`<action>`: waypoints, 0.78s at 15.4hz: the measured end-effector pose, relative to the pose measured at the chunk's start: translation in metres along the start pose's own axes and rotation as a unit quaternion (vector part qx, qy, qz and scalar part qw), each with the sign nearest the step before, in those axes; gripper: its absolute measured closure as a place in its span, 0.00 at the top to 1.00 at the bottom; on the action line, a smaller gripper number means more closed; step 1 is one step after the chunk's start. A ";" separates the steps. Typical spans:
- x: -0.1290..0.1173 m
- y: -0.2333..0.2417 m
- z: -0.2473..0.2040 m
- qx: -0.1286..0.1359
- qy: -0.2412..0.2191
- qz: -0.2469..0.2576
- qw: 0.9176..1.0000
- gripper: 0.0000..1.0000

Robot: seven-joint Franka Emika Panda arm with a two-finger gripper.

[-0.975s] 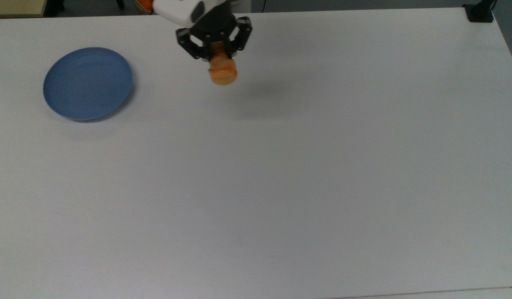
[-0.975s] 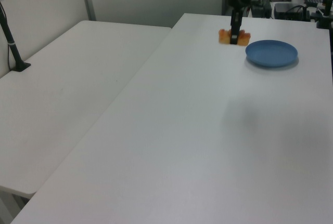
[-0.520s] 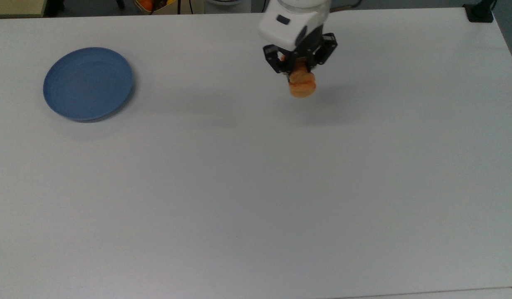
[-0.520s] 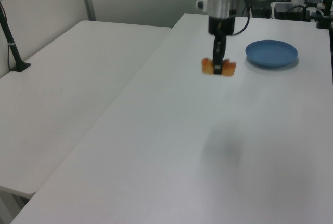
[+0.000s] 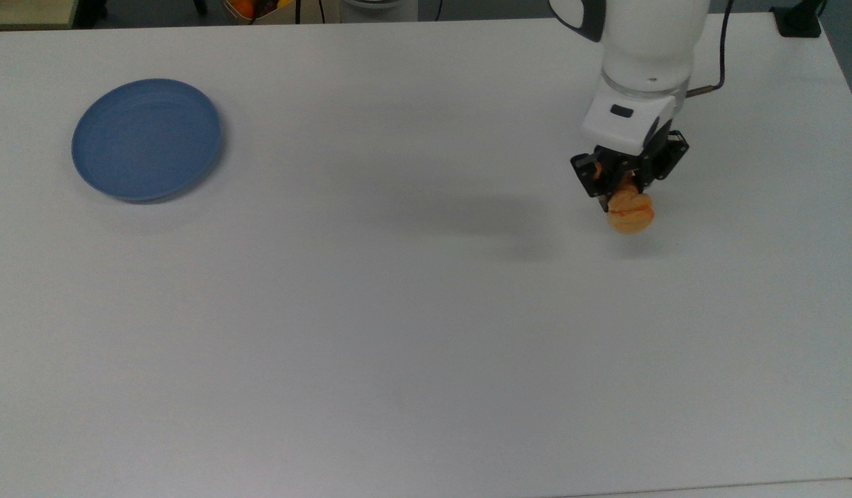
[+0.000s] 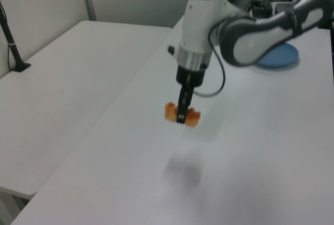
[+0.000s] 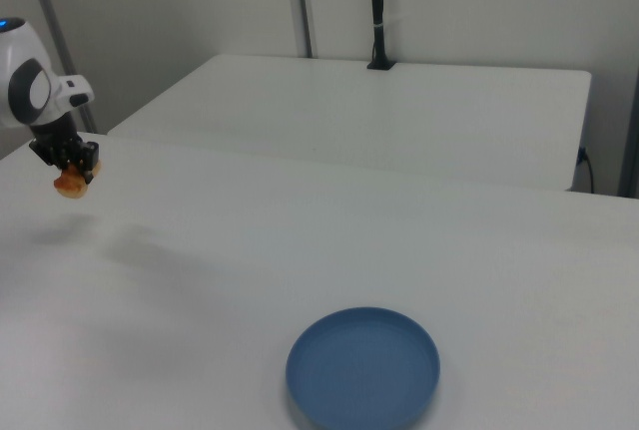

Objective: Put the bread on the table
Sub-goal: 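Lift the bread roll off the plate and carry it across the table, then lower the bread roll onto the table and open the gripper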

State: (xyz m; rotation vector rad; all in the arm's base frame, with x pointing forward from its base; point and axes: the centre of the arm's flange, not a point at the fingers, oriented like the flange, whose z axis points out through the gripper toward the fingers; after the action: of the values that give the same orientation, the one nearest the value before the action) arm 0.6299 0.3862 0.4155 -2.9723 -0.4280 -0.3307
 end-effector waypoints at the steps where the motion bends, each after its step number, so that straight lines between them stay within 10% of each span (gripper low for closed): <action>1: 0.000 -0.011 0.012 -0.002 0.013 -0.002 1.000 0.38; 12: 0.001 -0.034 0.109 -0.008 0.062 -0.003 0.998 0.42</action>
State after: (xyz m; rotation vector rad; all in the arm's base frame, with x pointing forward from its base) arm 0.6425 0.4348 0.3133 -2.9453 -0.4217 -0.5182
